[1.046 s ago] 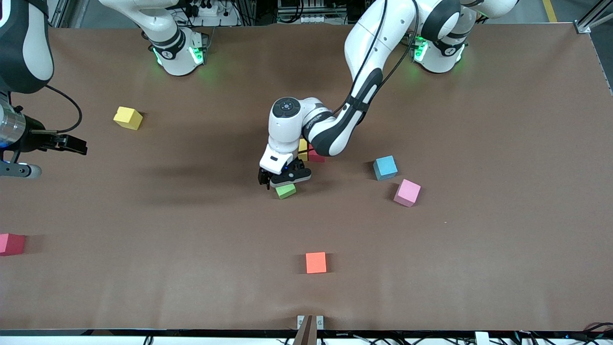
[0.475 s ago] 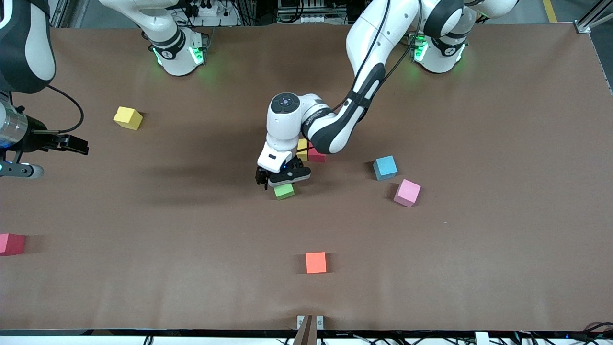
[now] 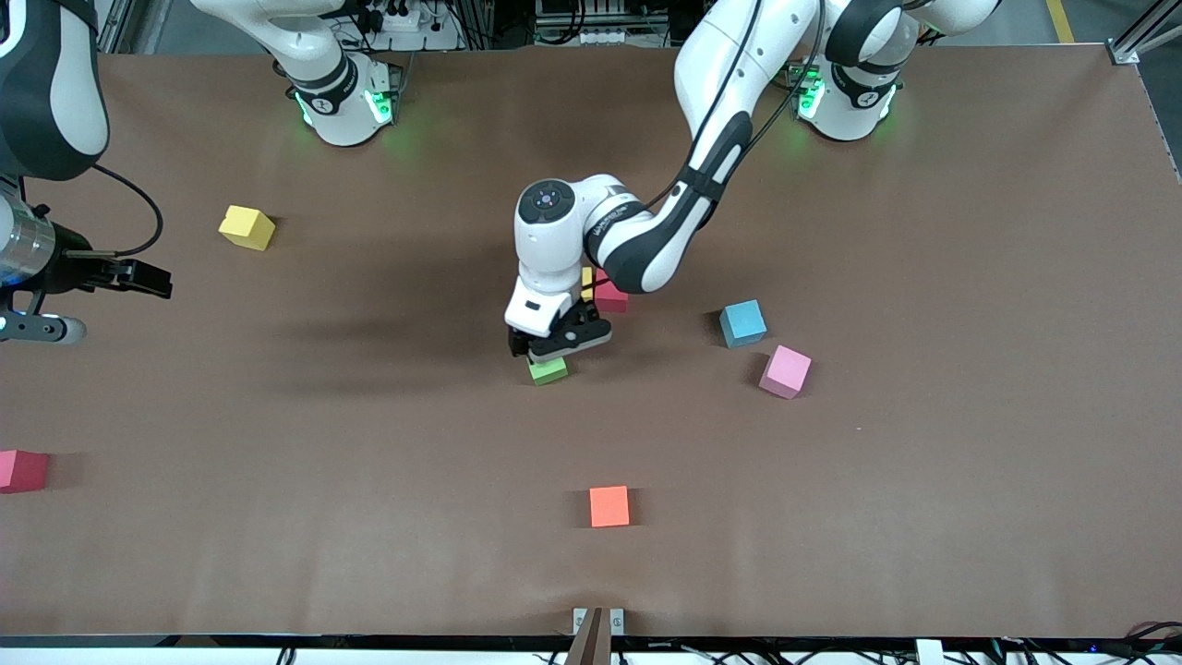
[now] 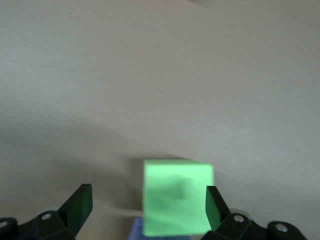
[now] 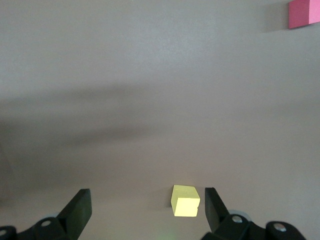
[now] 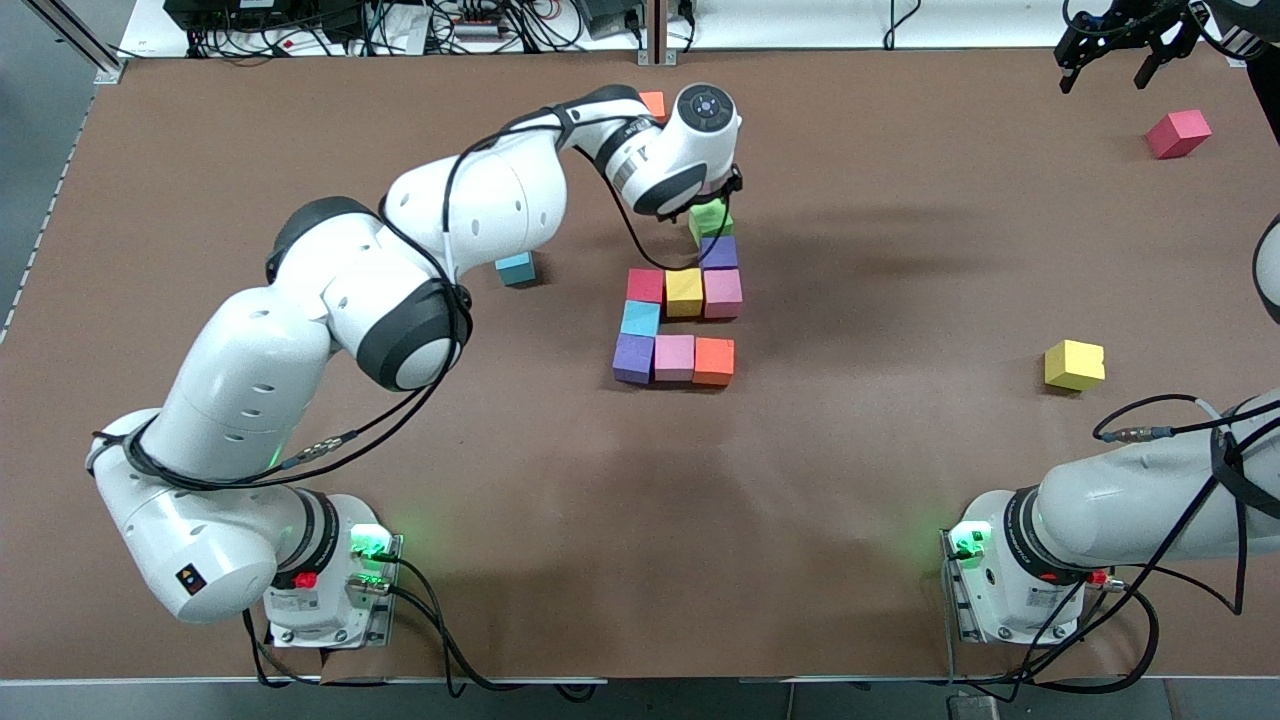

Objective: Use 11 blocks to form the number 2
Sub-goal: 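Press the green cube into place and open the left gripper, then move the left gripper to the cyan cube and grasp it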

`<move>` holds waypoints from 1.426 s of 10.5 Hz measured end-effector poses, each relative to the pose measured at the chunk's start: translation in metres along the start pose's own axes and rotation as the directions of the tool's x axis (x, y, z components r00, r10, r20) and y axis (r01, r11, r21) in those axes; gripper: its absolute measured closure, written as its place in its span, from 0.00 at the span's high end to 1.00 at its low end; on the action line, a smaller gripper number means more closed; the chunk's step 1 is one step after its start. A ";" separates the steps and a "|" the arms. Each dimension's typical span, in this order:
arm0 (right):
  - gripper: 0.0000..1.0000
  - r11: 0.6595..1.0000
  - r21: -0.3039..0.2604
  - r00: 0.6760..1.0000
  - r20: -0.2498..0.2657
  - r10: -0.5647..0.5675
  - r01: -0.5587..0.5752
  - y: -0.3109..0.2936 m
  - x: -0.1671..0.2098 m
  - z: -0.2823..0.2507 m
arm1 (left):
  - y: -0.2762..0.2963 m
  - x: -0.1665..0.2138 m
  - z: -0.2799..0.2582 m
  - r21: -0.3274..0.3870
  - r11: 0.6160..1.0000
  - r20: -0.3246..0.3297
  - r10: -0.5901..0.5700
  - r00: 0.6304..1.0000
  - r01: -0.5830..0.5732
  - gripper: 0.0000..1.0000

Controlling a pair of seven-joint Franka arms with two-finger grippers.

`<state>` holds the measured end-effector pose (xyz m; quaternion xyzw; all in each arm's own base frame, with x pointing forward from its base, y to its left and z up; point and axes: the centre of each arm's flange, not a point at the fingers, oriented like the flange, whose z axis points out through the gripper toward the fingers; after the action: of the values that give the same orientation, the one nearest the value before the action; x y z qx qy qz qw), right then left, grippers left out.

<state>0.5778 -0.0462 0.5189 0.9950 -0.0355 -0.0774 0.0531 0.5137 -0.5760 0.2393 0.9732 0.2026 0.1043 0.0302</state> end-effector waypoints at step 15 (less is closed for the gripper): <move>1.00 0.983 0.022 0.981 -0.065 -0.181 0.183 -0.031 -0.005 -0.032 | -0.279 0.085 -0.005 0.152 0.988 0.127 -0.034 0.991 0.014 1.00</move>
<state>0.5798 -0.0115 0.5473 0.9966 0.0563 -0.0502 0.0330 0.4805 -0.2862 0.2317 0.9749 0.2194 0.0248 -0.0290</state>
